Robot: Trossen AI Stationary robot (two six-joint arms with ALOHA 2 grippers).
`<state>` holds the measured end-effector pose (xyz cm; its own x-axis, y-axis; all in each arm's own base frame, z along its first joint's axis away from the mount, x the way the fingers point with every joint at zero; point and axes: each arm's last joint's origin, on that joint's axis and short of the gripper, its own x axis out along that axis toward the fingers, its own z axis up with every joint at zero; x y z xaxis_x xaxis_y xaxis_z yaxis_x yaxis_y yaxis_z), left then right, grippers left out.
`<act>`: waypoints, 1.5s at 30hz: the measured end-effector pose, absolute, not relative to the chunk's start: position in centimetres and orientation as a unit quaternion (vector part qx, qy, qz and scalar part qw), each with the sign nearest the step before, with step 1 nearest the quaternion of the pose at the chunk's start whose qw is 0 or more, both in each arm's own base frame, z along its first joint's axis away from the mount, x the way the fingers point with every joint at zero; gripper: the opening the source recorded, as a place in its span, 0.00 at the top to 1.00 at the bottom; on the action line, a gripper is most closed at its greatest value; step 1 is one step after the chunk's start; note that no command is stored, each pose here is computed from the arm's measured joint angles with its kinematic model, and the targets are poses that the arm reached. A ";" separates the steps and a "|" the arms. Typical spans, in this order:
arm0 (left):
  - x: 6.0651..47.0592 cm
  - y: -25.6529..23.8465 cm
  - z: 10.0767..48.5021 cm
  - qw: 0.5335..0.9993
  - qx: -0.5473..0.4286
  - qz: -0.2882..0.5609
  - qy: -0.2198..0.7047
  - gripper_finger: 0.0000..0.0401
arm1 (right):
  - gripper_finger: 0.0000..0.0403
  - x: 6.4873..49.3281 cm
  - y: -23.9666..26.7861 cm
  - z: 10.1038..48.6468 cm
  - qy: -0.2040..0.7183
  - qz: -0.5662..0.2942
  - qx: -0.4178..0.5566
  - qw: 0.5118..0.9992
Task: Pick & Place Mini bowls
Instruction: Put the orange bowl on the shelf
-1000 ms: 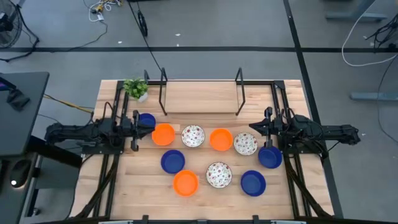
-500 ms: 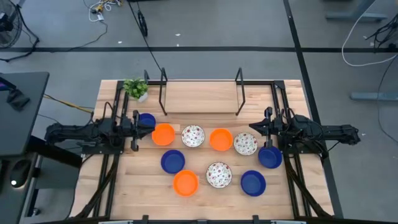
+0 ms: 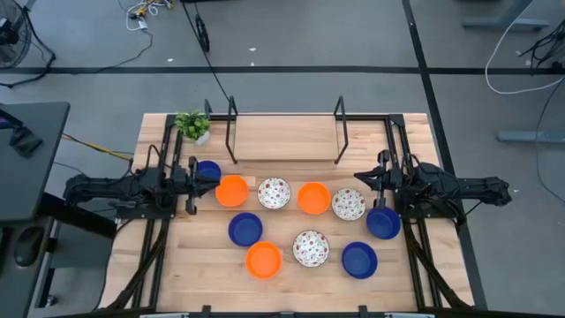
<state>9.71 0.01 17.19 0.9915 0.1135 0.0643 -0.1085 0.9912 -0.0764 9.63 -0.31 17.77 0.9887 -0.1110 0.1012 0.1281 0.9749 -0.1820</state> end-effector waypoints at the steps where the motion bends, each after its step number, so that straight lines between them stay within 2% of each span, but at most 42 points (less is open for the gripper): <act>1: 9.7 0.0 17.2 0.997 -0.036 0.056 -0.034 0.90 | 0.96 9.6 -0.2 17.8 -0.048 -0.051 -0.065 0.995; 5: 9.7 0.0 17.2 0.997 -0.037 0.056 -0.034 0.90 | 0.96 9.6 -0.1 18.3 -0.080 -0.023 0.076 0.994; 9: 9.7 0.0 17.2 0.997 -0.036 0.056 -0.034 0.90 | 0.96 9.4 0.2 19.3 -0.126 0.045 0.229 0.964; 16: 9.7 0.0 17.2 0.996 -0.062 0.054 -0.036 0.90 | 0.96 9.3 1.5 21.1 -0.178 0.188 0.237 0.936; 19: 9.7 0.0 17.2 0.991 -0.120 0.052 -0.040 0.90 | 0.96 10.0 2.1 21.1 -0.176 0.193 0.207 0.943; 24: 9.7 0.0 17.2 0.984 -0.167 0.050 -0.044 0.90 | 0.96 11.6 2.8 20.5 -0.157 0.155 0.182 0.958; 29: 9.7 0.0 17.3 0.978 -0.195 0.048 -0.050 0.90 | 0.92 14.3 3.6 21.3 -0.075 0.138 0.163 0.974; 35: 9.7 0.0 17.7 0.975 -0.206 0.044 -0.069 0.90 | 0.76 19.3 4.7 23.5 0.115 0.099 0.097 0.984; 41: 9.6 0.1 18.0 0.973 -0.203 0.057 -0.090 0.90 | 0.58 23.4 5.7 24.2 0.317 0.081 0.027 0.945; 45: 9.6 0.2 18.2 0.972 -0.200 0.074 -0.100 0.90 | 0.53 25.6 6.3 23.2 0.415 0.090 -0.015 0.905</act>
<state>9.57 0.21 18.20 0.9688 0.1844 0.1656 -0.1041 0.9092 -0.4031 25.62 6.34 23.21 0.6386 0.1509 -0.7546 -0.1766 0.9832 0.0472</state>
